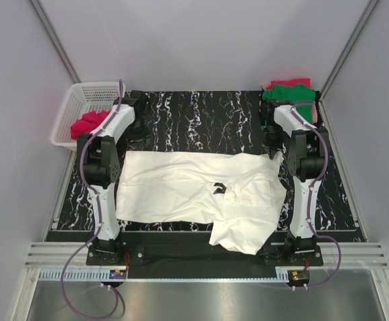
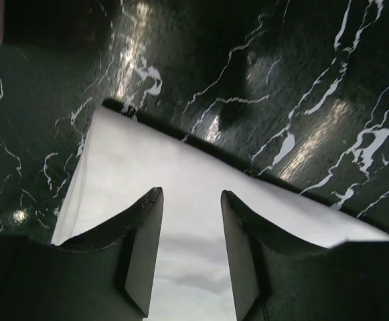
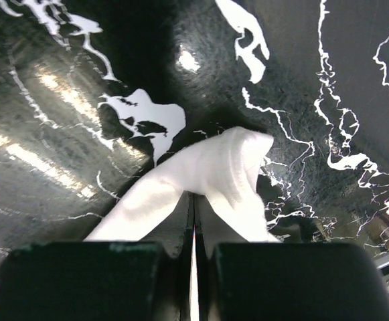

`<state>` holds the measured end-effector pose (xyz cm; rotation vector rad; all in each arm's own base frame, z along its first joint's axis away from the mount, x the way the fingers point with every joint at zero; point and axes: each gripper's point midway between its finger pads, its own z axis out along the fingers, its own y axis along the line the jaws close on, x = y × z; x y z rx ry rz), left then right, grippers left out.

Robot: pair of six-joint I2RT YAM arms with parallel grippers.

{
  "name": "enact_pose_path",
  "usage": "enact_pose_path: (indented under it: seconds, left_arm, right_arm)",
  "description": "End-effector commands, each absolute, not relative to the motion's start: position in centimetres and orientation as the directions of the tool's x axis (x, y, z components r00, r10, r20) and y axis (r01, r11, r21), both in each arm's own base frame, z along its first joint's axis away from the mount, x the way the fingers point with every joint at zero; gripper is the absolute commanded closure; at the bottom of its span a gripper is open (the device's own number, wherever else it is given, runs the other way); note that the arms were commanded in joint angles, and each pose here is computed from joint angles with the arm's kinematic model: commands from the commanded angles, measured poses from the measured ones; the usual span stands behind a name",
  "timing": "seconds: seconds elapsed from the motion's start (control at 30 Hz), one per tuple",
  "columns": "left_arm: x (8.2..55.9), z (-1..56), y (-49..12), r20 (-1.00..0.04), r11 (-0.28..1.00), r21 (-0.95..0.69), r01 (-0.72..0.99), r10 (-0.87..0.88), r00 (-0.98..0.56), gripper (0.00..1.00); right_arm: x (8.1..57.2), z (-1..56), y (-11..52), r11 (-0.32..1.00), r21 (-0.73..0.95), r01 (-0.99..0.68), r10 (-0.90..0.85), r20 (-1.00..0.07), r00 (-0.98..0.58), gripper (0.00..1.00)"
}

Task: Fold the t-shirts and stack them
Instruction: Fold the tshirt

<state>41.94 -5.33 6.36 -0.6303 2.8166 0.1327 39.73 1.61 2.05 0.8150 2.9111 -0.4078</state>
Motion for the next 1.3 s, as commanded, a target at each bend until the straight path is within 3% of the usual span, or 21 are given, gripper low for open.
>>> enact_pose_path:
  seconds: [0.0, 0.67, 0.9, 1.03, 1.27]
  left_arm:
    - [43.1, 6.4, -4.9, -0.284, 0.898, 0.065, -0.434, -0.401, -0.871, 0.53]
    - [39.5, 2.8, -4.1, -0.217, 0.879, 0.148, -0.453, -0.418, -0.882, 0.58]
    - [40.1, 2.2, -3.9, -0.228, 0.872, 0.157, -0.463, -0.425, -0.876, 0.73]
    - [39.7, 1.2, -3.8, -0.208, 0.867, 0.175, -0.467, -0.431, -0.878, 0.95]
    - [39.3, 1.2, -2.9, -0.221, 0.855, 0.208, -0.475, -0.432, -0.874, 1.00]
  right_arm:
    - [41.3, 5.3, 1.6, 0.833, -0.172, 0.525, 0.486, -0.225, -0.845, 1.00]
    - [41.2, 7.0, 2.3, 0.869, -0.091, 0.487, 0.459, -0.223, -0.860, 1.00]
    - [40.2, 7.1, 1.9, 0.868, -0.108, 0.485, 0.454, -0.223, -0.862, 1.00]
    - [40.0, 6.4, 1.6, 0.855, -0.137, 0.501, 0.467, -0.219, -0.857, 1.00]
    - [39.7, 4.2, 1.0, 0.824, -0.205, 0.528, 0.497, -0.185, -0.848, 1.00]
